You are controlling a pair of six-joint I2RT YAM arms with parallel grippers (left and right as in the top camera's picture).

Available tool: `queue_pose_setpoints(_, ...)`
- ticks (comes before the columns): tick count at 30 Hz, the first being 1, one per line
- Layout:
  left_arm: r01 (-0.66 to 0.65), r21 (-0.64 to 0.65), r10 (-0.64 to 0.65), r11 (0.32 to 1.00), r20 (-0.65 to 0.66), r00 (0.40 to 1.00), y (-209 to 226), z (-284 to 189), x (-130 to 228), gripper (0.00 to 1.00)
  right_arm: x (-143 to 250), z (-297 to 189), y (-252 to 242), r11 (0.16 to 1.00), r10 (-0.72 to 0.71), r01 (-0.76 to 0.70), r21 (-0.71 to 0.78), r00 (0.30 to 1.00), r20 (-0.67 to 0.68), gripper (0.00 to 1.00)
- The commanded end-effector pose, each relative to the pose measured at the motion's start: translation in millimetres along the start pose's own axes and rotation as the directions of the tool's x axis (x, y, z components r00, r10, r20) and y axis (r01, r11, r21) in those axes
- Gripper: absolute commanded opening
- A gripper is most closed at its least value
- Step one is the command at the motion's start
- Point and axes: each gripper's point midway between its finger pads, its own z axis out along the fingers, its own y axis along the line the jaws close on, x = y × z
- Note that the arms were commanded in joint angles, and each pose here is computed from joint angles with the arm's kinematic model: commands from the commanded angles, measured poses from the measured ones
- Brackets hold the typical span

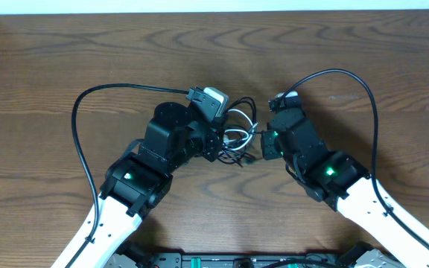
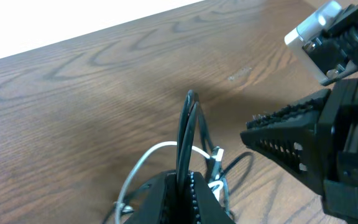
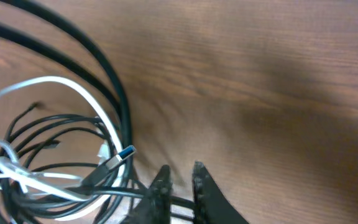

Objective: Untangle cables

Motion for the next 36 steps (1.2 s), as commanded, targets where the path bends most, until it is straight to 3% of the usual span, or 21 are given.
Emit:
queue_pose_setpoints(1,-0.007,0.009,0.007,1.0,0.028,1.0,-2,-7,-7,0.07,1,3,-5,1.0,0.003,-0.004,0.027,0.999,0.033,0.14)
queue_pose_setpoints(4,-0.006,0.043,0.005,0.999,0.025,1.0,-8,-7,-7,0.07,-3,3,-4,1.0,0.014,-0.015,0.02,0.999,0.049,0.2)
queue_pose_setpoints(6,-0.007,0.076,0.005,0.997,0.023,1.0,-14,-7,-7,0.07,-8,3,-2,1.0,0.02,-0.02,0.011,0.998,0.068,0.33)
queue_pose_setpoints(10,-0.005,0.085,0.004,0.996,0.013,1.0,-15,-7,-4,0.07,-19,2,3,0.999,0.033,-0.032,-0.01,0.993,0.114,0.7)
queue_pose_setpoints(13,-0.002,0.084,0.002,0.996,0.004,1.0,-15,-7,-2,0.07,-29,1,7,0.999,0.046,-0.042,-0.029,0.987,0.153,0.81)
queue_pose_setpoints(24,-0.039,0.154,0.042,0.987,-0.012,0.999,-44,-11,4,0.07,-23,46,12,0.999,0.04,-0.04,-0.004,0.99,0.135,0.81)
queue_pose_setpoints(32,-0.069,0.183,0.065,0.981,0.027,0.997,-59,-41,1,0.07,6,90,-38,0.983,0.055,-0.06,0.173,0.998,0.034,0.77)
queue_pose_setpoints(36,-0.077,0.094,0.072,0.993,0.055,0.996,-44,-55,-2,0.07,10,91,-65,0.969,0.087,-0.086,0.232,0.996,0.005,0.76)
